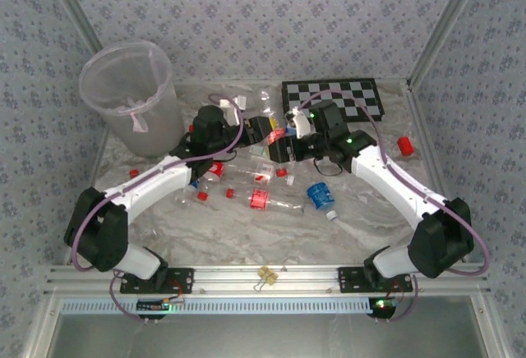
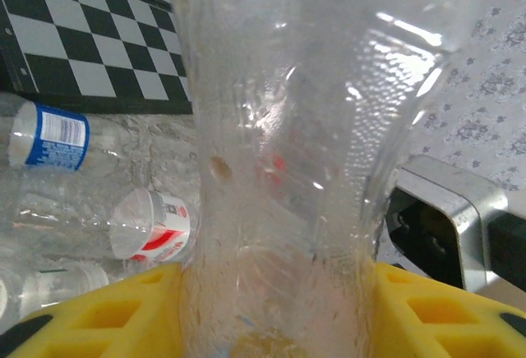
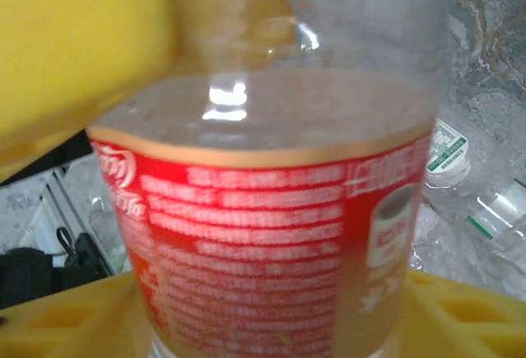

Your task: Put the plastic bottles in the bin

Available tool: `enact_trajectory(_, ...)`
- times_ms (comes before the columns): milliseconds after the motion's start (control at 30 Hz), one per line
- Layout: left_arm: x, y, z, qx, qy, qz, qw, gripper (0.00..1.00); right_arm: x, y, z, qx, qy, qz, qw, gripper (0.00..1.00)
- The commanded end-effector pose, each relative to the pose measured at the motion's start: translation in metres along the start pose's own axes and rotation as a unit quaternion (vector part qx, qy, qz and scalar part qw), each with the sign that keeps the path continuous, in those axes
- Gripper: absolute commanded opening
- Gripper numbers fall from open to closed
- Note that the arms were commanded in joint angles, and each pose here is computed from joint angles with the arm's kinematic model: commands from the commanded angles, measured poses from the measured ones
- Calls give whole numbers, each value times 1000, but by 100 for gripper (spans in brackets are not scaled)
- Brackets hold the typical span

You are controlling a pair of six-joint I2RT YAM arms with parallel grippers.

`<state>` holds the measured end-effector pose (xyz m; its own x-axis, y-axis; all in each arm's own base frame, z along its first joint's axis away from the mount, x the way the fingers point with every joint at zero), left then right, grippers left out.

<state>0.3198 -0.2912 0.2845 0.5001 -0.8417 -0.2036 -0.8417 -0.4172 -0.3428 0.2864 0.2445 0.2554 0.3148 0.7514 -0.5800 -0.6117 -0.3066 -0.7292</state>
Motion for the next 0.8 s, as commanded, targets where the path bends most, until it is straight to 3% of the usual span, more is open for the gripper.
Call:
enact_trajectory(0, -2, -7, -10, 41, -30, 0, 999, 46, -8, -16, 8, -29, -5, -12, 999, 79)
enact_trajectory(167, -13, -28, -20, 76, -63, -11, 995, 45, -34, -18, -2, -36, 39, -21, 998, 91)
enact_trajectory(333, -37, -59, -42, 110, -57, -48, 991, 43, -64, -28, 3, 3, -2, -76, 997, 95)
enact_trajectory(433, -59, -79, -62, 141, -57, -79, 985, 42, -72, -25, -1, 9, 10, -85, 996, 96)
enact_trajectory(633, -120, -114, -106, 200, -53, -163, 965, 41, -66, -15, -22, 58, 42, -64, 995, 95)
enact_trajectory(767, -172, -136, -116, 234, -106, -236, 937, 39, -62, -6, -29, 71, 61, -43, 995, 95)
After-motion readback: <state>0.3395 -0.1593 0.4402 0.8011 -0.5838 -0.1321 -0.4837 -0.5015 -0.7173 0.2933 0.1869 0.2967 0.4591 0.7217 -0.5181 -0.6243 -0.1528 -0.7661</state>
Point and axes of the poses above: each hand's point on the last joint's axis, 136 mm out from that joint toward the fingers, its own x axis out along the fingers, its own z axis along the line the jaws close on, y = z × x, the point moved 4 cm from there along -x, back along the fingers, and after that the axes turned 14 degrees about -x, right-handed, at the moved point
